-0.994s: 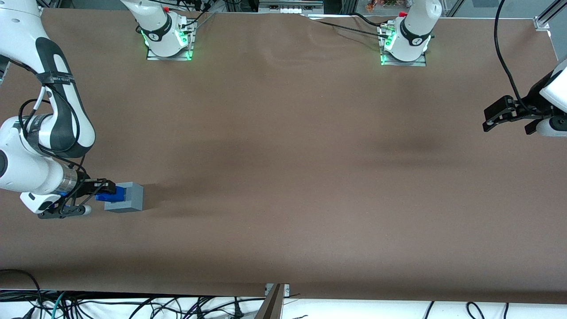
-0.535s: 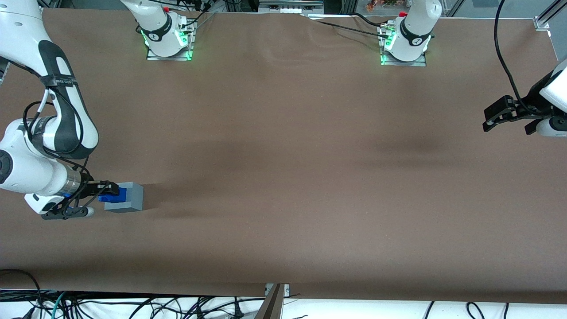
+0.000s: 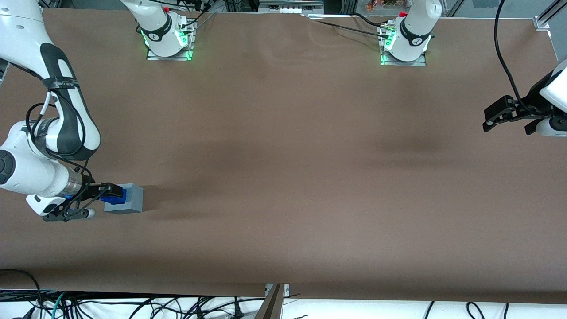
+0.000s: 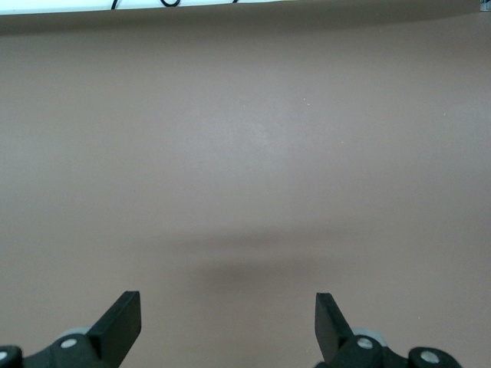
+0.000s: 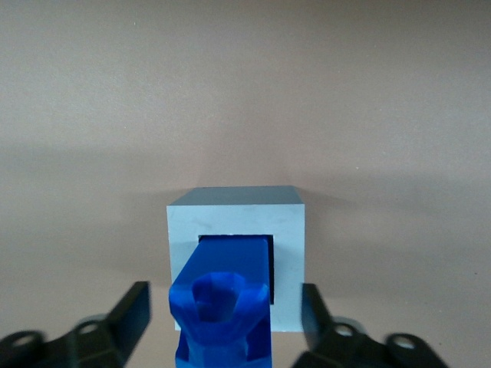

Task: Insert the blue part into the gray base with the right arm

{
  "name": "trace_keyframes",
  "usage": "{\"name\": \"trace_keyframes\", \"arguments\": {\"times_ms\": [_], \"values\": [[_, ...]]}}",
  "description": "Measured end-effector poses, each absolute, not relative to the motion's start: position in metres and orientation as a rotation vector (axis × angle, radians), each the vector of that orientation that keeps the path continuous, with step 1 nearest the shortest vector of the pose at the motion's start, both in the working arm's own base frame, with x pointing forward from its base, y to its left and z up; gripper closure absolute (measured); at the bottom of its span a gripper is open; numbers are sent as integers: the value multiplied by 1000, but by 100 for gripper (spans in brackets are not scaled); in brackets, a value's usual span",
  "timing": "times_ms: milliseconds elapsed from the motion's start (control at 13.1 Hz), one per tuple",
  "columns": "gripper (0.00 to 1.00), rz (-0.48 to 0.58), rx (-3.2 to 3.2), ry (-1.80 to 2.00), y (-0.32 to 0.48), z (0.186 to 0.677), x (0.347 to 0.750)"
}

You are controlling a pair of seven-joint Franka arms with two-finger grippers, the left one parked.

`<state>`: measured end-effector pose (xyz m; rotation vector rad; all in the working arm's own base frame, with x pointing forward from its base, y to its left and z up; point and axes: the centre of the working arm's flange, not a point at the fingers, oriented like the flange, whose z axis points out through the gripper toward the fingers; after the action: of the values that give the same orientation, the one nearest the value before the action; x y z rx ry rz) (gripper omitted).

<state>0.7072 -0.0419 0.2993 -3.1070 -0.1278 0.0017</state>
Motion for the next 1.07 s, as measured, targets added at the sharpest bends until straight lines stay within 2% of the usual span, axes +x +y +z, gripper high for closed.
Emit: {"name": "trace_keyframes", "arguments": {"times_ms": [76, 229, 382, 611, 841, 1070], "values": [[0, -3, -3107, -128, -42, 301, 707], [0, -9, -3110, -135, -39, 314, 707], [0, 10, -3114, -164, -27, 350, 701], [0, 34, -3152, -215, -1, 458, 671], [0, 61, -3165, -219, 24, 569, 611], [0, 69, -3142, -208, 40, 622, 564]]}}
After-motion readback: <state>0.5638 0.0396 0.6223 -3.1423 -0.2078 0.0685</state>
